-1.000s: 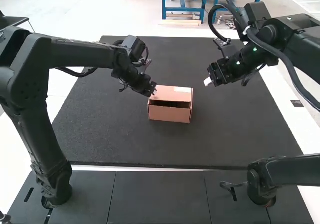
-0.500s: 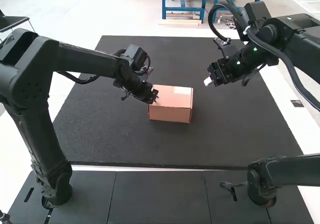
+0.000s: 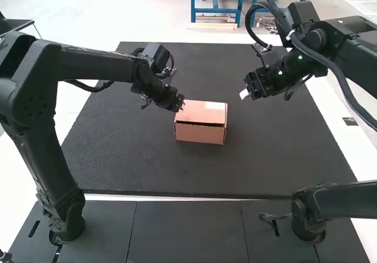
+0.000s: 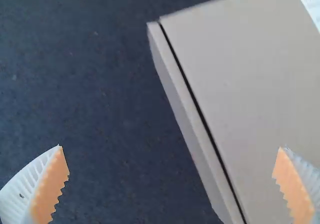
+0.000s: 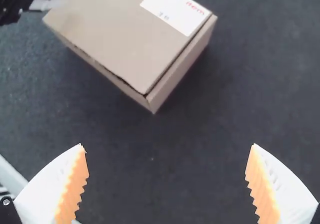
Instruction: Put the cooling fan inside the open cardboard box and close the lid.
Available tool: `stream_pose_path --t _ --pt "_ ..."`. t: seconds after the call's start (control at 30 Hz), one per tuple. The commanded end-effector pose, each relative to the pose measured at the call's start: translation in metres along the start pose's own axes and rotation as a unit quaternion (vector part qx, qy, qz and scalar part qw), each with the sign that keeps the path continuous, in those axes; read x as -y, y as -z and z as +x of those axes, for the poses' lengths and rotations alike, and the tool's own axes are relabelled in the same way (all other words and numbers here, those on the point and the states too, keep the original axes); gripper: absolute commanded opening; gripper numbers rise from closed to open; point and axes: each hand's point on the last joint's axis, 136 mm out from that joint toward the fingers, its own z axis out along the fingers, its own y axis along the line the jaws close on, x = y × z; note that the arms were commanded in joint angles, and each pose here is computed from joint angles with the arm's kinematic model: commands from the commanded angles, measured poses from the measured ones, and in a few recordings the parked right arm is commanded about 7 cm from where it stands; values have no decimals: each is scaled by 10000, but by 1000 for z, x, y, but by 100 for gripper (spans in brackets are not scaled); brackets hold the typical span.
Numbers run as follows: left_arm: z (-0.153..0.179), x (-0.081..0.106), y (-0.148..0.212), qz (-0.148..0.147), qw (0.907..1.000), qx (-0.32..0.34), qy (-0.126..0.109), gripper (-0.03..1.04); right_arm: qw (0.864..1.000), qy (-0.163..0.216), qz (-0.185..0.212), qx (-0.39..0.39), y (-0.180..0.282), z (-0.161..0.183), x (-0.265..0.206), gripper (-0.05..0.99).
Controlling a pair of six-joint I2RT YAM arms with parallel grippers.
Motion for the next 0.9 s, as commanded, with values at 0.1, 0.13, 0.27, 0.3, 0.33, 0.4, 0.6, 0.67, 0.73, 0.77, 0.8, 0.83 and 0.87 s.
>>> stream_pose_path --t 0.1,0.13,0.27,0.3,0.33,0.4,0.6,0.67,0.73,0.77,0.8,0.83,0.87 --pt "-46 -32 56 -197 9951 885 404 97 9989 -205 5 419 7 -18 0 71" --pt "-48 -35 61 -194 9943 955 438 97 9989 -213 5 419 7 -18 0 71" --pt "-58 -47 81 -301 9882 1416 509 97 9960 -423 35 781 9 -36 2 71" --pt "-59 -47 87 -307 9864 1530 508 97 9951 -443 57 879 10 -40 3 72" --pt "-61 -47 91 -315 9845 1651 506 97 9941 -457 110 981 11 -45 5 75" --pt "-54 -47 93 -334 9834 1705 533 97 9916 -514 209 1164 13 -52 9 82" --pt "-24 -53 105 -441 9791 1869 672 97 9845 -734 540 1497 9 -49 28 84" --pt "-22 -56 119 -485 9721 2231 534 97 9790 -800 646 1761 12 -47 36 84" --pt "-24 -60 137 -553 9587 2754 446 97 9736 -873 770 1962 12 -42 44 84" --pt "-24 -59 146 -536 9514 3003 415 97 9716 -908 834 2020 12 -38 49 85" --pt "-20 -59 152 -540 9453 3192 397 97 9703 -943 889 2041 12 -33 52 85" --pt "-15 -60 156 -555 9410 3315 396 97 9690 -966 920 2078 11 -30 54 87" --pt "-9 -59 158 -552 9386 3381 403 97 9677 -979 960 2114 11 -27 57 89"
